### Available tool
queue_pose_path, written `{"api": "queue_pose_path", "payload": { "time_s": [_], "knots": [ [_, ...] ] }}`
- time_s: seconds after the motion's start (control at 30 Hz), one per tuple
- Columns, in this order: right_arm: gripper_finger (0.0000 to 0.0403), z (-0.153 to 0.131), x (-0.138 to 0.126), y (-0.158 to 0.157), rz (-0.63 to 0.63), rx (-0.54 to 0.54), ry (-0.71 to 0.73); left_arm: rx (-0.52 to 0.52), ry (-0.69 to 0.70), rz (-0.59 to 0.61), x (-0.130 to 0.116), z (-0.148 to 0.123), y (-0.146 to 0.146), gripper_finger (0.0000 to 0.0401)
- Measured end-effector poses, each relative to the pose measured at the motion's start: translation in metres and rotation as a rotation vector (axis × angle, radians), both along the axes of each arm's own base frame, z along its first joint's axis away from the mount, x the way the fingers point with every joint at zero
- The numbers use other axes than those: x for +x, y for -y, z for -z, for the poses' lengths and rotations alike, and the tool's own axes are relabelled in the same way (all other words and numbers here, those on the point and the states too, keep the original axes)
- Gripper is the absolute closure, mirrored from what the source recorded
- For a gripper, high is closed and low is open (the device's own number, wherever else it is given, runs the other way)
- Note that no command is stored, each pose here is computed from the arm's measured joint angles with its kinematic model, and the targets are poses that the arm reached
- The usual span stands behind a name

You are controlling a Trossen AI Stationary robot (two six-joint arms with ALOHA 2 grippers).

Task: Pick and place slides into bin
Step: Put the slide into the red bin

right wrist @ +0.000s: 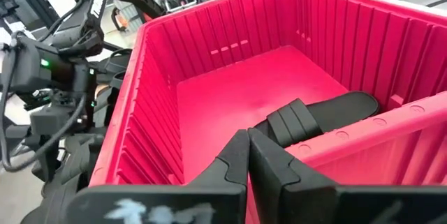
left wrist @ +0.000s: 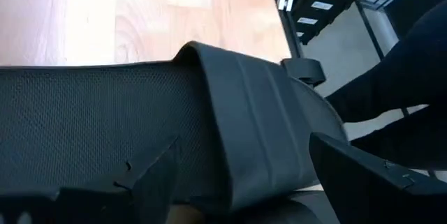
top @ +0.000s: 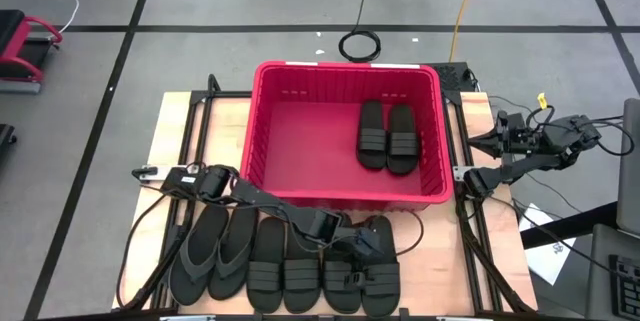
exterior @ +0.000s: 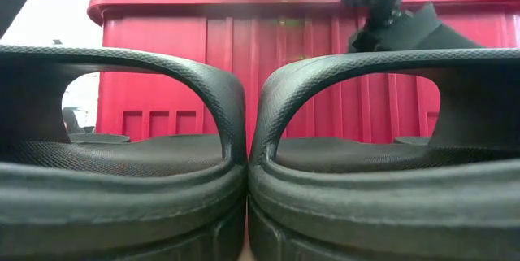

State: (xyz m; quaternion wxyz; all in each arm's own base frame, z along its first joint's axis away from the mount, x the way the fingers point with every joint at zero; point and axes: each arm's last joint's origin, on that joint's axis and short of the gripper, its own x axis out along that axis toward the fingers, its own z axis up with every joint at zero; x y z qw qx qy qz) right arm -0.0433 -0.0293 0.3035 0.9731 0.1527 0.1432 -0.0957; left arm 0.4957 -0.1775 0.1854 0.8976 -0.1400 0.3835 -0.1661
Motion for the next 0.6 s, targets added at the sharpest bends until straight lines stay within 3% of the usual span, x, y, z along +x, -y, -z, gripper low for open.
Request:
{"api": "queue_pose_path", "payload": {
  "time_s": [0.1, 0.3, 0.5, 0.6],
  "knots": [
    [0.0403, 0.0, 0.0, 0.0, 0.001, 0.002, 0.0, -0.006, -0.027, 0.003, 0.003, 0.011, -0.003, 0.0089],
    [0.0403, 0.0, 0.0, 0.0, 0.003, 0.003, 0.0, -0.126, -0.061, 0.055, 0.012, 0.037, -0.004, 0.0089],
    [0.0403, 0.0, 0.0, 0.0, 0.001, -0.001, -0.001, -0.151, -0.031, 0.067, 0.014, 0.037, -0.003, 0.0091],
    [0.0403, 0.0, 0.0, 0.0, 0.0, -0.005, -0.001, -0.184, -0.051, 0.072, 0.016, 0.038, -0.007, 0.0119]
  ]
}}
